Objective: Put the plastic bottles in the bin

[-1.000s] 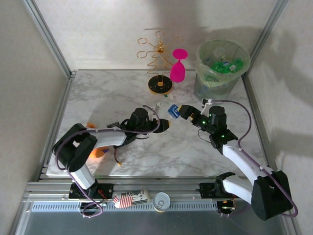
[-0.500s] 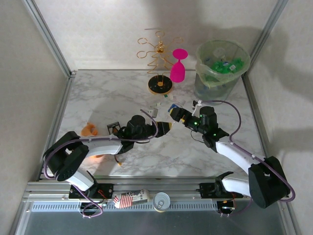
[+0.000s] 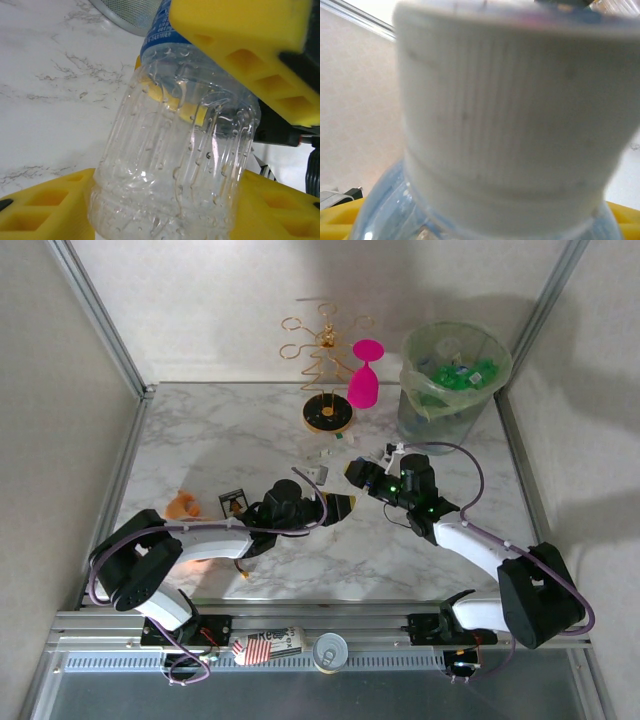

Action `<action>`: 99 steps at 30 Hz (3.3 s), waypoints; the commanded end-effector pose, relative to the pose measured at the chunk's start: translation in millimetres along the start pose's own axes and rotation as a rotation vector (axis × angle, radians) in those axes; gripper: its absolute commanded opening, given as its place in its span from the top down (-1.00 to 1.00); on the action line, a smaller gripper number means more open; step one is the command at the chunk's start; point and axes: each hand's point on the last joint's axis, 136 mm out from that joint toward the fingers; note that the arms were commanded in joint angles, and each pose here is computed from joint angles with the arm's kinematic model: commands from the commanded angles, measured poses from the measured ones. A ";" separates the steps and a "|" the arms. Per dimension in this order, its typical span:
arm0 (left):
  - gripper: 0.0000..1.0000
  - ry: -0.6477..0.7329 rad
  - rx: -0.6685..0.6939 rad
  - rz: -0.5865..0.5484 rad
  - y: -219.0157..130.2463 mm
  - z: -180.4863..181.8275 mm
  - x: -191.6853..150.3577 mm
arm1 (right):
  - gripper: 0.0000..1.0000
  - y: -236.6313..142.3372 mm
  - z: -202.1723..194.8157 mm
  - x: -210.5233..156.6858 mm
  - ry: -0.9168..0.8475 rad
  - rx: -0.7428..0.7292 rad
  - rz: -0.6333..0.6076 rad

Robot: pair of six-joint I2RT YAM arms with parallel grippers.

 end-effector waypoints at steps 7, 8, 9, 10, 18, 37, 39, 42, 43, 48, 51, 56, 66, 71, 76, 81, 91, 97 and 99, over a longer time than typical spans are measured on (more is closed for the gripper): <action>-0.50 0.045 -0.001 -0.082 -12.9 -10.4 16.9 | -0.19 -1.0 13.5 13.1 -0.042 0.016 -0.036; -0.56 0.049 0.006 -0.094 -15.5 -10.5 19.6 | -0.19 -1.9 14.1 15.2 -0.052 0.008 -0.040; -0.60 0.053 0.013 -0.104 -17.7 -10.3 22.1 | -0.18 -2.9 14.7 16.9 -0.062 -0.001 -0.043; -0.62 0.056 0.027 -0.120 -20.7 -9.4 25.7 | -0.18 -4.6 16.0 20.0 -0.078 -0.013 -0.050; -0.87 0.038 0.196 -0.297 -57.9 17.4 57.2 | -0.18 -31.1 42.1 77.9 -0.298 -0.138 -0.168; -0.99 -0.066 0.366 -0.368 -100.8 80.4 42.0 | -0.10 -141.3 63.4 323.0 -0.350 -0.318 -0.714; -0.99 -0.072 0.378 -0.373 -104.9 85.6 40.7 | -0.10 -136.0 58.6 336.7 -0.317 -0.309 -0.740; -0.99 -0.073 0.394 -0.373 -109.7 91.5 39.3 | -0.09 -128.3 51.5 358.3 -0.278 -0.313 -0.789; -0.99 -0.074 0.397 -0.376 -111.5 92.6 39.4 | -0.09 -126.9 47.8 365.5 -0.260 -0.319 -0.811; -0.99 -0.083 0.412 -0.383 -118.7 99.0 36.4 | -0.06 -114.3 36.6 395.1 -0.169 -0.294 -0.896; -0.99 -0.093 0.412 -0.380 -120.2 101.8 34.1 | -0.06 -96.7 21.6 408.6 -0.115 -0.292 -0.897; -0.99 -0.100 0.416 -0.379 -125.3 103.9 32.3 | -0.06 -65.2 -7.9 418.4 -0.055 -0.315 -0.854; -0.99 -0.102 0.447 -0.415 -145.1 111.0 34.3 | -0.34 -33.7 -41.1 422.5 -0.034 -0.389 -0.766; -0.99 -0.109 0.441 -0.417 -146.8 111.1 34.2 | -0.68 -36.6 -45.4 414.4 -0.015 -0.415 -0.749; -0.99 -0.111 0.434 -0.419 -146.5 109.3 35.6 | -0.79 -51.1 -39.1 407.9 -0.020 -0.432 -0.760; -0.99 -0.099 0.438 -0.421 -146.3 109.3 38.6 | -0.89 -78.8 -23.5 399.2 -0.065 -0.453 -0.808; -0.99 -0.016 0.474 -0.396 -134.5 111.7 67.3 | -0.98 -136.0 37.0 377.3 -0.255 -0.444 -0.833; -0.99 0.028 0.468 -0.339 -113.3 114.3 87.0 | -0.98 -141.8 61.7 340.6 -0.321 -0.400 -0.724; -0.99 0.036 0.469 -0.317 -106.2 116.9 92.3 | -0.98 -141.4 65.7 319.9 -0.334 -0.380 -0.693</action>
Point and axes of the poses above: each hand's point on the last joint's axis, 136 mm out from that joint toward the fingers, its own y axis out along the fingers, its own z axis along the line the jaws close on, x = y × z
